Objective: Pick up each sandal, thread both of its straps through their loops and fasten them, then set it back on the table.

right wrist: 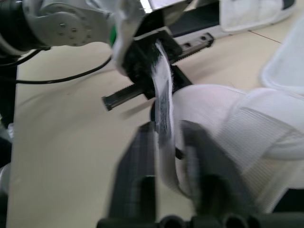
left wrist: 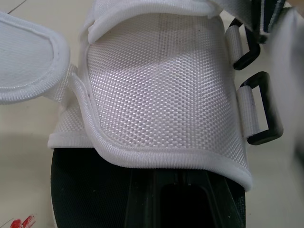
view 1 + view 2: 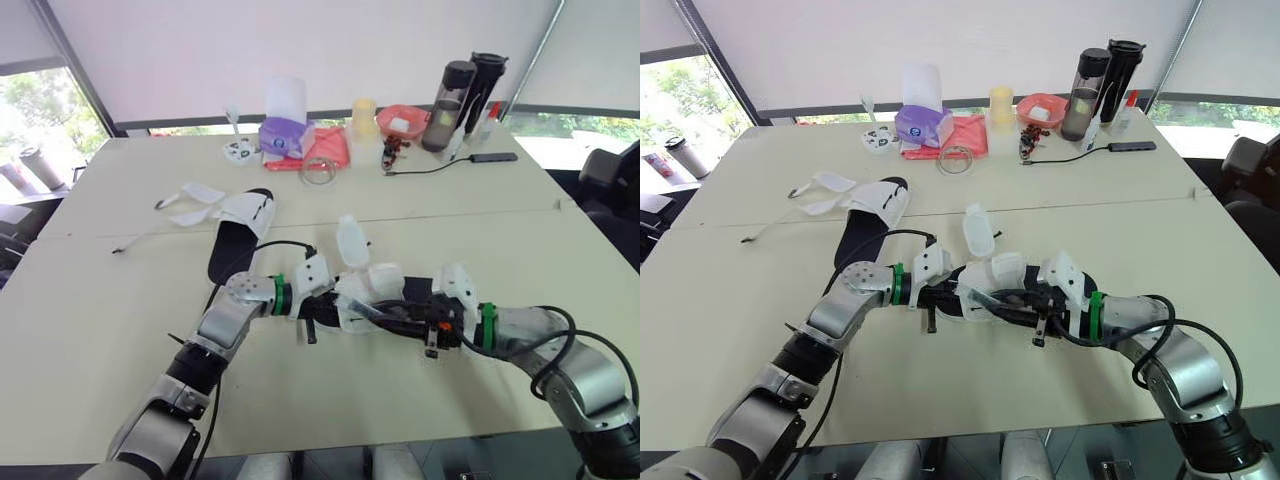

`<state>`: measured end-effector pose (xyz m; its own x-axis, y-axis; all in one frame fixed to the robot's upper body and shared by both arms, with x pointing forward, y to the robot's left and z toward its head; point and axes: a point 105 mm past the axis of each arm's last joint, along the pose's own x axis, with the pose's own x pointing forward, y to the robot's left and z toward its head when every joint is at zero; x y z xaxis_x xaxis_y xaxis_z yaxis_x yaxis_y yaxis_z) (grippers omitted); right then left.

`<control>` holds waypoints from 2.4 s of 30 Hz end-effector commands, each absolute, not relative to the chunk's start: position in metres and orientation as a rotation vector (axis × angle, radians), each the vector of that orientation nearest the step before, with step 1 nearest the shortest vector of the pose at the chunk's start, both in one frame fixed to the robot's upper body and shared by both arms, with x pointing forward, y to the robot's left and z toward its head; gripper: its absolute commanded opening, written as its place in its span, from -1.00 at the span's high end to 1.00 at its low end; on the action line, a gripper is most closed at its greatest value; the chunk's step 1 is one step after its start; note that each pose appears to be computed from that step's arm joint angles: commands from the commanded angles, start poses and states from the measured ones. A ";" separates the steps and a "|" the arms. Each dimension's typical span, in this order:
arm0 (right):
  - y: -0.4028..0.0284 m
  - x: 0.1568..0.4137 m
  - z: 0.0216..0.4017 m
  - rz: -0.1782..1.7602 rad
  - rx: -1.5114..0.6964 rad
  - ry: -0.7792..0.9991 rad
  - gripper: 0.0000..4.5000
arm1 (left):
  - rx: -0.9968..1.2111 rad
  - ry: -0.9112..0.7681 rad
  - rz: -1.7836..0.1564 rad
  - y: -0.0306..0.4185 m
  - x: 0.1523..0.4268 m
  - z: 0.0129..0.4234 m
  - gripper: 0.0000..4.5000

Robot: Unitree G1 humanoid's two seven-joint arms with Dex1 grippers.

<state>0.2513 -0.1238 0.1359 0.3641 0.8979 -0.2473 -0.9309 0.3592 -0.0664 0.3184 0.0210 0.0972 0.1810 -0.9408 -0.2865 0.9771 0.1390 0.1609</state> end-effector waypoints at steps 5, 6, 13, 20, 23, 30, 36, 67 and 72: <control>-0.140 0.227 0.154 1.206 -0.304 0.197 -0.99 | 0.348 0.141 -1.403 0.023 0.318 0.094 1.00; -0.144 0.221 0.153 1.219 -0.312 0.235 -0.99 | 0.346 0.142 -1.403 0.023 0.317 0.094 1.00; -0.161 0.206 0.168 1.155 0.058 0.490 -0.99 | 0.336 0.144 -1.409 0.022 0.316 0.093 1.00; -0.137 0.226 0.224 1.156 0.104 0.283 -0.99 | 0.329 0.141 -1.412 0.018 0.317 0.093 1.00; -0.126 0.232 0.222 1.133 0.006 0.315 -0.99 | 0.327 0.138 -1.413 0.016 0.318 0.093 1.00; -0.117 0.220 0.179 1.073 0.167 0.590 -0.99 | 0.320 0.132 -1.393 0.017 0.319 0.093 1.00; -0.098 0.223 0.165 0.995 0.245 0.623 -0.99 | 0.308 0.132 -1.403 0.014 0.316 0.094 1.00; -0.097 0.243 0.156 0.929 0.296 0.587 0.98 | 0.288 0.123 -1.389 0.009 0.316 0.094 1.00; -0.109 0.247 0.148 0.965 0.219 0.530 0.62 | 0.294 0.122 -1.392 0.009 0.317 0.094 1.00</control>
<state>0.2477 -0.1094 0.1394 0.4599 0.8071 -0.3703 -0.6711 0.5890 0.4502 0.3178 0.0106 0.0944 0.1867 -0.9500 -0.2502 0.9790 0.1587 0.1280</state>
